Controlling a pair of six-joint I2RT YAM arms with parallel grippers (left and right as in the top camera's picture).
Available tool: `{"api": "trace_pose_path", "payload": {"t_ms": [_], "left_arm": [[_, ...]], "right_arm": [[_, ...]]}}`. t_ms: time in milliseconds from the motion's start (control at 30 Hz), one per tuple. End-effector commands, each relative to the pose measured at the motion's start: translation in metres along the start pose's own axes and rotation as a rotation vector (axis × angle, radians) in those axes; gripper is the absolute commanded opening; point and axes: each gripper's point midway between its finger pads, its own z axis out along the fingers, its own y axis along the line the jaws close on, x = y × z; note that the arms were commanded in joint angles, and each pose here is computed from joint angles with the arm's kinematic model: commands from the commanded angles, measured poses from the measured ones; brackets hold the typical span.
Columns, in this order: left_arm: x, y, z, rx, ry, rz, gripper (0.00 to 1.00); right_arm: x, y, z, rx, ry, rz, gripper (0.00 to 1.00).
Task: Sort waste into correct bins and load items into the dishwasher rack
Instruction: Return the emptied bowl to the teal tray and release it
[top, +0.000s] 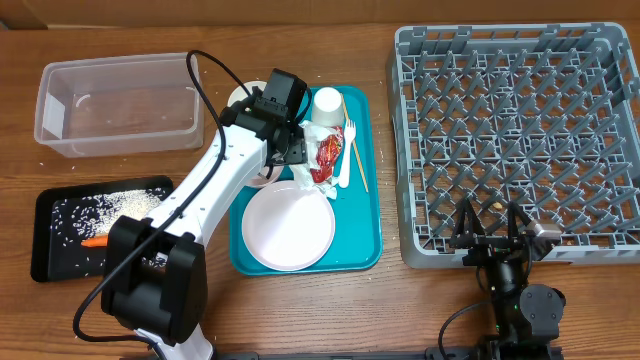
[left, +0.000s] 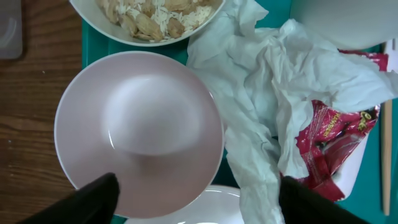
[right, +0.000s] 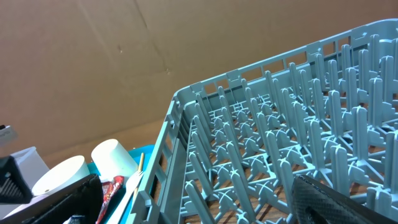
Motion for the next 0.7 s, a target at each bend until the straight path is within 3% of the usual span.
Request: {"api": "trace_pose_path", "payload": {"t_ms": [0,233,333,667], "left_arm": [[-0.013,-0.002,-0.008,-0.008,-0.044,0.034,0.91],[-0.076,-0.020,-0.060,0.162,-0.124,0.075,0.89],[-0.081,-0.021,-0.045,0.163,-0.065,0.212,1.00],[-0.092,-0.020,0.035,0.061,-0.045,0.246,0.98]], "right_arm": [[0.000,-0.003,0.000,0.012,-0.012,-0.007,1.00],[0.000,-0.003,0.000,0.012,-0.012,-0.007,1.00],[0.000,-0.003,0.000,0.012,-0.012,-0.007,1.00],[0.000,-0.003,0.000,0.012,-0.012,-0.007,1.00]]}}
